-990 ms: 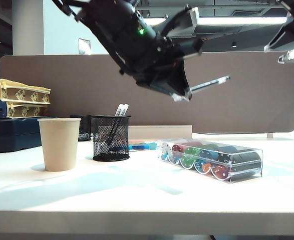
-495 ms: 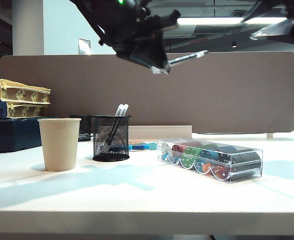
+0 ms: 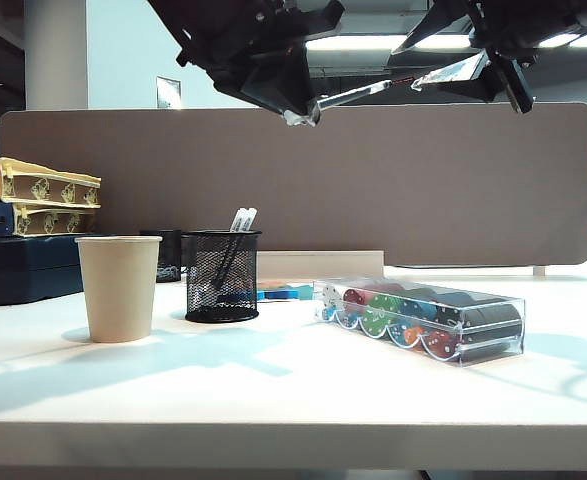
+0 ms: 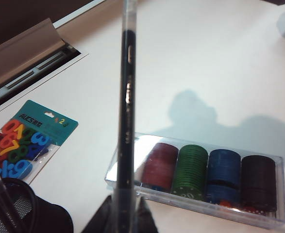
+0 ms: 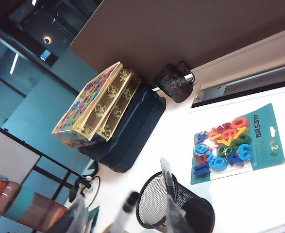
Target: Pick up one pen and put it in the pen container.
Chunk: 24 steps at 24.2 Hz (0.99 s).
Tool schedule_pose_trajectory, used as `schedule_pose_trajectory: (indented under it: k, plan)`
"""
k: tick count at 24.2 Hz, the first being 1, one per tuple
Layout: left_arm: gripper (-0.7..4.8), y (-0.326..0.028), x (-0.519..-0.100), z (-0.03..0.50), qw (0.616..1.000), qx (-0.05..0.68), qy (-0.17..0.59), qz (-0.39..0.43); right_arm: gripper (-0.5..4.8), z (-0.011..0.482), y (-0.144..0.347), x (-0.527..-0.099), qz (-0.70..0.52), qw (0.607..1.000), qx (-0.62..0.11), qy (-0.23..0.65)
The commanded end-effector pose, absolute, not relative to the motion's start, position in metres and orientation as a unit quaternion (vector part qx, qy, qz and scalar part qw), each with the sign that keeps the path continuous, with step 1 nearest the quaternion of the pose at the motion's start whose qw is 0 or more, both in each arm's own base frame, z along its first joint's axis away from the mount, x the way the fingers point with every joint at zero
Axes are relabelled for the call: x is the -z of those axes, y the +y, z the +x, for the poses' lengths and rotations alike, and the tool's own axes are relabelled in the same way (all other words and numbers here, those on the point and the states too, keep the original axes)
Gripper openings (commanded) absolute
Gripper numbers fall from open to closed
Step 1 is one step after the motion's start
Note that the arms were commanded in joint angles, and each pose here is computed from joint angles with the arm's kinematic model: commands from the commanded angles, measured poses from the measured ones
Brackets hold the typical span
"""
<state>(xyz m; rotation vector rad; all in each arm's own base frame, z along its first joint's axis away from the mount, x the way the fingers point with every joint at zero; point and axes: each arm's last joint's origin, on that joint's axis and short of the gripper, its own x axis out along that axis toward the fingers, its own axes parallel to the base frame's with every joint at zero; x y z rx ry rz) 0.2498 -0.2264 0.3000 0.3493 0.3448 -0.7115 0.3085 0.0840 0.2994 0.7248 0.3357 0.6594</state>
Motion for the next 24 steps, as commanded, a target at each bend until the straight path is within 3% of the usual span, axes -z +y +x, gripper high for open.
schedule_pose_trajectory:
  k: [1, 14, 15, 16, 17, 24]
  plan:
    - [0.11, -0.227, -0.312, 0.251, 0.915, 0.341, 0.141, 0.162, 2.12, 0.309, 0.085, -0.302, 0.371, 0.851, -0.333, 0.168]
    - [0.12, -0.229, -0.323, 0.25, 0.913, 0.354, 0.131, 0.151, 2.1, 0.316, 0.1, -0.309, 0.398, 0.811, -0.389, 0.182]
    - [0.12, -0.229, -0.323, 0.25, 0.913, 0.354, 0.132, 0.152, 1.94, 0.317, 0.101, -0.309, 0.398, 0.81, -0.39, 0.182]
    - [0.12, -0.229, -0.323, 0.25, 0.913, 0.354, 0.132, 0.152, 1.21, 0.317, 0.101, -0.31, 0.398, 0.811, -0.389, 0.181]
    - [0.12, -0.229, -0.323, 0.251, 0.913, 0.354, 0.132, 0.152, 0.89, 0.317, 0.101, -0.31, 0.397, 0.81, -0.391, 0.18]
    - [0.12, -0.229, -0.323, 0.251, 0.914, 0.354, 0.131, 0.151, 0.48, 0.317, 0.101, -0.312, 0.395, 0.807, -0.4, 0.18]
